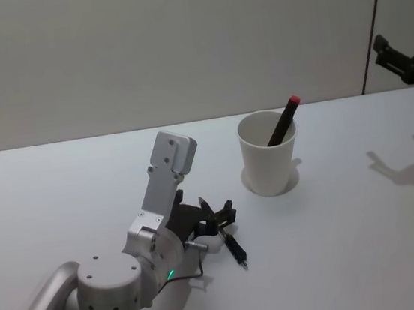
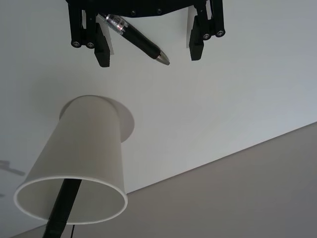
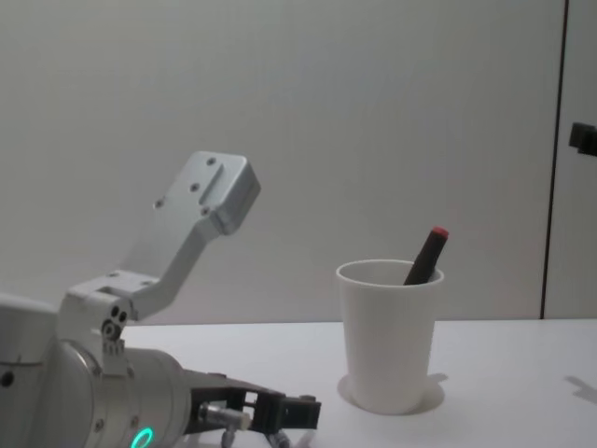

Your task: Place the pen into the pen holder.

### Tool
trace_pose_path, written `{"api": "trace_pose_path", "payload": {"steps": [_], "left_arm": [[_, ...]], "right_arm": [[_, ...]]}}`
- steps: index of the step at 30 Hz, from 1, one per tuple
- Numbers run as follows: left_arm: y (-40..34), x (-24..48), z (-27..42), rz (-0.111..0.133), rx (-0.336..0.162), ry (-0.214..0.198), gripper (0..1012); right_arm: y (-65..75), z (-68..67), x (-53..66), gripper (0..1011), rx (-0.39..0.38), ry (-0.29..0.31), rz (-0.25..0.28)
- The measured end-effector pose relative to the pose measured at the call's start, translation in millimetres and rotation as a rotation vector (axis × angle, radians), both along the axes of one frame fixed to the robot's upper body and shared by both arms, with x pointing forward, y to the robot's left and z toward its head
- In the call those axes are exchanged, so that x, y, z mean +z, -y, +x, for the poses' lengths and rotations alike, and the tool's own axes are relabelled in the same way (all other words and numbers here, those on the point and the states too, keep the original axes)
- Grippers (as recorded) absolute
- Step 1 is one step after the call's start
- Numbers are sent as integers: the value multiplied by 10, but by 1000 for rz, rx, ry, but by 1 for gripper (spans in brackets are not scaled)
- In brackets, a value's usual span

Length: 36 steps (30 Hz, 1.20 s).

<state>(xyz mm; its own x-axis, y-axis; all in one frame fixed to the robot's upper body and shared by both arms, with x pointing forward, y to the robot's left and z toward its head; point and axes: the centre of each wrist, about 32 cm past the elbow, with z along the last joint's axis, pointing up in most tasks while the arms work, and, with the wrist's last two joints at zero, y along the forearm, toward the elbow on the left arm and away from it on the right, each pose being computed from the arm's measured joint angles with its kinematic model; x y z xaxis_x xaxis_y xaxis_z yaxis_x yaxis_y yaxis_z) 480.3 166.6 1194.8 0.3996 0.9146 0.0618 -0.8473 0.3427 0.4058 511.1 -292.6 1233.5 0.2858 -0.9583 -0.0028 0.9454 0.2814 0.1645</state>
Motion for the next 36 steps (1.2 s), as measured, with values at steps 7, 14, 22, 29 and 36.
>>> {"api": "trace_pose_path", "payload": {"steps": [7,14,22,29,36], "left_arm": [[2,-24,6,20,-16,-17,1001],[15,-45,4,40,-28,-23,1001],[29,-63,0,54,-37,-20,1001],[36,-73,-2,59,-43,-18,988],[45,-82,-7,61,-50,-20,847]], "right_arm": [[0,0,0,1002,0,0,0],[0,0,0,1002,0,0,0],[0,0,0,1002,0,0,0],[0,0,0,1002,0,0,0],[0,0,0,1002,0,0,0]]}}
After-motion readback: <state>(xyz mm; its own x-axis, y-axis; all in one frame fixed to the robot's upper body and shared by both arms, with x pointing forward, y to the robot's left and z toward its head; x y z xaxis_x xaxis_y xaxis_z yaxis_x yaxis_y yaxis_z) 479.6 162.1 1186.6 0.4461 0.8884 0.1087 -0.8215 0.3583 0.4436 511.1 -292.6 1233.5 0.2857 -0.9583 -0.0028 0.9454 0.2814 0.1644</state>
